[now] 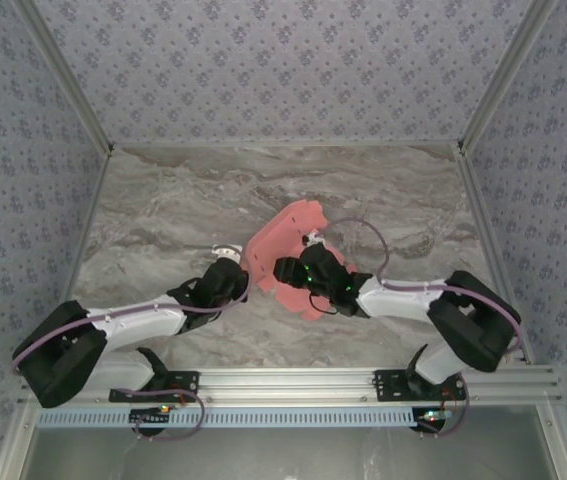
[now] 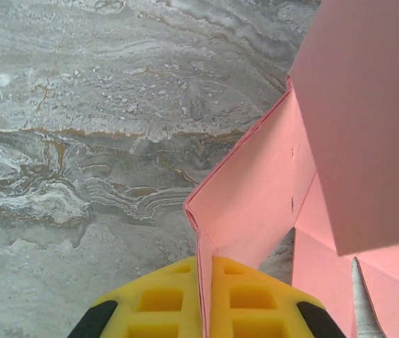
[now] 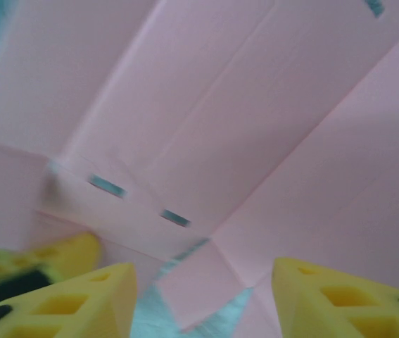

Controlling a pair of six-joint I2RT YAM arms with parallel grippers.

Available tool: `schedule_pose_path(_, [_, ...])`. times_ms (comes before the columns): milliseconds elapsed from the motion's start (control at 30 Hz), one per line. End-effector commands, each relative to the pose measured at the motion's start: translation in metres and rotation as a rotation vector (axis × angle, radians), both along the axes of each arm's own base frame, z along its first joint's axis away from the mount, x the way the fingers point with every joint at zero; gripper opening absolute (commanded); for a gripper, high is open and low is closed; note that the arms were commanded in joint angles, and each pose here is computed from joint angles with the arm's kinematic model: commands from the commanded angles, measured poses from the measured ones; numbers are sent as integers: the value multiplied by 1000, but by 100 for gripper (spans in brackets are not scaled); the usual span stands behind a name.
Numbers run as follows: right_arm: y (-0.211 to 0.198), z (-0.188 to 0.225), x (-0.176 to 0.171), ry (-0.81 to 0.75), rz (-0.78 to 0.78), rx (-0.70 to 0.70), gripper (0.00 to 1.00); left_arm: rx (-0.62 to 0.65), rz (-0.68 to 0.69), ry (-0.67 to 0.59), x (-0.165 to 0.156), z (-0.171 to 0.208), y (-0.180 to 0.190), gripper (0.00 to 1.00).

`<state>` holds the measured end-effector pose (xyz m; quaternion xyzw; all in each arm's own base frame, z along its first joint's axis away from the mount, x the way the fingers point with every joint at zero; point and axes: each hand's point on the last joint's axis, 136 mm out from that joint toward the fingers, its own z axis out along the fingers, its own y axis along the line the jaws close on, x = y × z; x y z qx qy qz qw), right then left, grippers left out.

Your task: Fold the paper box

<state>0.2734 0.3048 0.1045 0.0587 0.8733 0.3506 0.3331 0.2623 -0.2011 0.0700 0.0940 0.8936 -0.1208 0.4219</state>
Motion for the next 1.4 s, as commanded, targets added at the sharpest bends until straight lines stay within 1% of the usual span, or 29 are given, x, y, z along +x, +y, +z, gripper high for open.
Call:
schedule_pose_path(0, [-18,30,14,59,-278,228,64,90,5,-67,2,0,9,0])
schedule_pose_path(33, [-18,38,16,60,-292,262,69,97,3,-73,2,0,8,0])
schedule_pose_path(67, [-16,46,19,68,-302,292,71,102,2,-79,2,0,8,0])
schedule_pose_path(100, [-14,53,22,76,-303,316,76,107,-4,-84,1,0,8,0])
schedule_pose_path(133, [-14,56,23,108,-323,330,83,110,-6,-85,0,-1,8,0])
schedule_pose_path(167, [-14,57,25,145,-343,343,85,111,-9,-89,0,0,8,0])
schedule_pose_path(300, [-13,62,36,202,-376,400,85,128,-23,-101,-1,1,7,0])
schedule_pose_path(367, [-16,57,41,251,-401,395,85,134,-31,-110,-1,2,7,0])
schedule_pose_path(467, [-18,54,49,283,-421,399,83,151,-57,-131,-2,7,2,0])
schedule_pose_path(633, [-11,41,55,352,-402,358,83,189,-66,-155,-2,11,2,0])
schedule_pose_path(733, [-9,28,59,379,-402,351,77,195,-69,-168,0,13,1,0])
schedule_pose_path(800, [-4,21,61,402,-378,362,69,197,-73,-172,0,14,0,0])
schedule_pose_path(967, [-7,15,61,408,-364,351,55,195,-87,-178,0,15,-2,0])
schedule_pose_path(1000, [-8,13,60,408,-364,349,53,201,-86,-178,0,14,-1,0])
schedule_pose_path(1067, [-11,13,57,412,-366,355,52,206,-89,-183,0,15,-1,0])
schedule_pose_path(1133, [-11,20,55,403,-356,374,55,209,-95,-184,0,15,-2,0])
schedule_pose_path(1200, [-11,33,53,402,-347,393,63,217,-101,-178,0,12,-2,0])
schedule_pose_path(1300, [-11,54,50,382,-332,380,72,211,-99,-170,0,9,-3,0])
schedule_pose_path(1367, [-9,66,48,354,-336,374,74,199,-100,-170,-1,9,-4,0])
